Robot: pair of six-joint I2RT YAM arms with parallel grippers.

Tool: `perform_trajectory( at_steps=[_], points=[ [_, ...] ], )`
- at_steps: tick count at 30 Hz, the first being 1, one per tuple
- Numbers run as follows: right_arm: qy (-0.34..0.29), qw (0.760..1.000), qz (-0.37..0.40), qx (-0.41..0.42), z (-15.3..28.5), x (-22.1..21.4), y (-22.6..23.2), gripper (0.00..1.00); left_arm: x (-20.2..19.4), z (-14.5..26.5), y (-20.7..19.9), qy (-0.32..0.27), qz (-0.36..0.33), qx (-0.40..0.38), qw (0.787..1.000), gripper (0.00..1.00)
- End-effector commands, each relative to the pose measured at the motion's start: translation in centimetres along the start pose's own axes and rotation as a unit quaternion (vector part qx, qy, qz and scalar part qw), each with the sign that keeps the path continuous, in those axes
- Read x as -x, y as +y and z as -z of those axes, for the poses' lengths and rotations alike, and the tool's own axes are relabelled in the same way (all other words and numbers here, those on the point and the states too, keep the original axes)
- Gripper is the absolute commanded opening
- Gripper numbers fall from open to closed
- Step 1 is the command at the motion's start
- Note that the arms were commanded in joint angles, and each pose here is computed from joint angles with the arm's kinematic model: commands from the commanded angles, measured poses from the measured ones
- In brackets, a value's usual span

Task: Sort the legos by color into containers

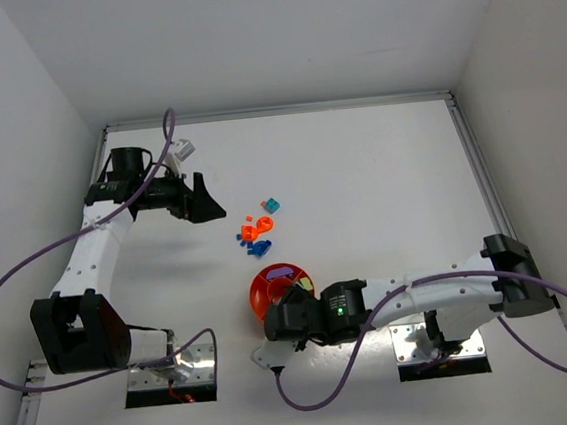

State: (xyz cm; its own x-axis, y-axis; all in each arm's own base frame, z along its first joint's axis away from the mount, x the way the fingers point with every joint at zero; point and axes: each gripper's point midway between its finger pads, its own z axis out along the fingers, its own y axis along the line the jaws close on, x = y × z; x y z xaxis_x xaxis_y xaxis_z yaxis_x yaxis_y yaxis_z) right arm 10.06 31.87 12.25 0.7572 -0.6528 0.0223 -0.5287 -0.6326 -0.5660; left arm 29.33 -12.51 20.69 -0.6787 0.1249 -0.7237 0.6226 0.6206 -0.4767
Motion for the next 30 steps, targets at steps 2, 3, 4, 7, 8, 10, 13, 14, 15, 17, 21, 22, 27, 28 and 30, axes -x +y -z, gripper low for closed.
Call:
perform_trajectory(
  at_steps=[2, 3, 4, 7, 8, 10, 13, 14, 15, 17, 21, 22, 27, 28, 30],
  points=[
    [-0.011, 1.0, 0.012, -0.022, 1.2, 0.9, -0.5, 0.4, 0.9, 0.7, -0.3, -0.021, -0.009, 0.005, 1.0, 1.0],
    [-0.011, 1.0, 0.012, -0.022, 1.2, 0.9, -0.5, 0.42, 0.8, 0.6, -0.1, -0.018, -0.005, 0.004, 1.0, 1.0],
    [-0.014, 1.0, 0.009, -0.026, 1.4, 1.1, -0.9, 0.43, 0.8, 0.6, -0.1, -0.018, -0.005, 0.004, 1.0, 1.0],
    [-0.026, 0.999, 0.004, -0.034, 1.9, 1.5, -1.6, 0.46, 0.8, 0.6, -0.1, -0.018, -0.005, 0.004, 1.0, 1.0],
    [-0.029, 0.999, 0.002, -0.038, 1.9, 1.7, -1.8, 0.48, 0.8, 0.6, -0.1, -0.018, -0.005, 0.004, 1.0, 1.0],
    [-0.034, 0.999, 0.004, -0.041, 2.2, 2.1, -2.0, 0.49, 0.8, 0.6, -0.1, -0.018, -0.005, 0.004, 1.0, 1.0],
    [-0.04, 0.998, 0.0, -0.049, 2.6, 2.4, -2.6, 0.49, 0.8, 0.6, 0.1, -0.017, -0.005, 0.008, 1.0, 1.0],
    [-0.04, 0.998, 0.0, -0.049, 2.6, 2.4, -2.7, 0.49, 0.8, 0.6, 0.1, -0.017, -0.005, 0.008, 1.0, 1.0],
    [-0.047, 0.998, -0.002, -0.05, 2.8, 2.7, -2.9, 0.49, 0.8, 0.6, 0.1, -0.017, -0.005, 0.008, 1.0, 1.0],
    [-0.047, 0.998, -0.002, -0.05, 2.8, 2.7, -2.9, 0.49, 0.9, 0.7, -0.1, -0.02, -0.009, 0.009, 1.0, 1.0],
    [-0.05, 0.997, -0.009, -0.053, 2.8, 2.8, -3.1, 0.49, 0.6, 0.8, -0.1, -0.019, -0.009, 0.014, 1.0, 1.0],
    [-0.046, 0.997, -0.009, -0.056, 2.8, 2.7, -3.1, 0.49, 0.6, 0.8, -0.1, -0.019, -0.009, 0.014, 1.0, 1.0],
    [-0.052, 0.984, -0.109, -0.131, 3.5, 1.3, -7.2, 0.45, 0.9, 0.9, -0.2, -0.025, -0.016, 0.015, 0.999, 1.0],
    [-0.056, 0.978, -0.138, -0.147, 3.8, 0.7, -8.1, 0.44, 0.9, 0.9, -0.1, -0.025, -0.02, 0.015, 0.999, 1.0],
    [-0.054, 0.953, -0.238, -0.18, 4.4, -2.1, -10.8, 0.41, 0.9, 0.9, -0.1, -0.025, -0.02, 0.015, 0.999, 1.0]
  ],
)
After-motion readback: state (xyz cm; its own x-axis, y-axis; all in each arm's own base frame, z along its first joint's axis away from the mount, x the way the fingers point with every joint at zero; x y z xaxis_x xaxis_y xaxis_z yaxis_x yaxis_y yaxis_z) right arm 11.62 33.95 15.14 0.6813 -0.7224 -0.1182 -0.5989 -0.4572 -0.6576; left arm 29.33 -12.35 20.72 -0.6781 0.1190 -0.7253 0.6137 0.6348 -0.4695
